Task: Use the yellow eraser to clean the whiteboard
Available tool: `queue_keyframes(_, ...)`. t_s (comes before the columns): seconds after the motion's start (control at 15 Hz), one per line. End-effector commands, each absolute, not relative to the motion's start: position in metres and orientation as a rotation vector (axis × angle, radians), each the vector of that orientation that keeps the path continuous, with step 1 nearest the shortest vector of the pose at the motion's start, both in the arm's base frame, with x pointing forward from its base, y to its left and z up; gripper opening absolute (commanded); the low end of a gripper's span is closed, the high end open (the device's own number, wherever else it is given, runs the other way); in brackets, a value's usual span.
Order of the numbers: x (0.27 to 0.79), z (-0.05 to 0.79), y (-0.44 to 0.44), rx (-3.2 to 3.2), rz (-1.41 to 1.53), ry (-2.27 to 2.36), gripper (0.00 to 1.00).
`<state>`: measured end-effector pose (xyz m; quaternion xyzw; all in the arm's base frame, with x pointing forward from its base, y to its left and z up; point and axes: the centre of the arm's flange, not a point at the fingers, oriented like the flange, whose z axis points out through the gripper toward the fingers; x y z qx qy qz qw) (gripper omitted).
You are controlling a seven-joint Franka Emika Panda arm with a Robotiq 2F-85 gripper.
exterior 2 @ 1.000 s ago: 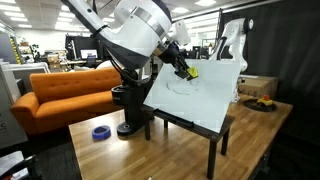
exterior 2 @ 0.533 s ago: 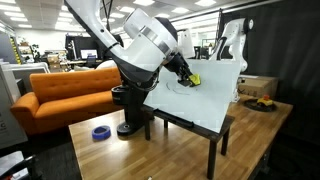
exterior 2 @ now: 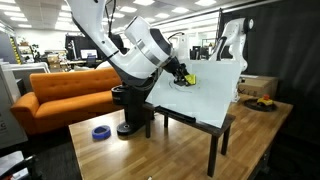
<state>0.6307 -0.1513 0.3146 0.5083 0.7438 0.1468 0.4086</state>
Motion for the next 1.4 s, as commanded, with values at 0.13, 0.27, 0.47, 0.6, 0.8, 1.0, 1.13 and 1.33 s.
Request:
queue_keyframes(0.13, 0.602, 0.271, -0.142, 1.247, 0.399, 1.871, 0.29)
queue_keyframes(0.27, 0.602, 0.270, -0.140, 1.243, 0.401, 1.873, 0.29)
queue_keyframes(0.47, 0.602, 0.269, -0.135, 1.228, 0.406, 1.882, 0.29)
queue_keyframes(0.6, 0.602, 0.268, -0.129, 1.216, 0.411, 1.889, 0.29)
queue_keyframes(0.8, 0.603, 0.266, -0.120, 1.196, 0.415, 1.904, 0.29)
queue_keyframes(1.0, 0.603, 0.264, -0.113, 1.175, 0.417, 1.918, 0.29)
queue_keyframes(1.13, 0.604, 0.263, -0.109, 1.166, 0.418, 1.923, 0.29)
queue_keyframes(1.33, 0.604, 0.262, -0.104, 1.152, 0.417, 1.932, 0.29)
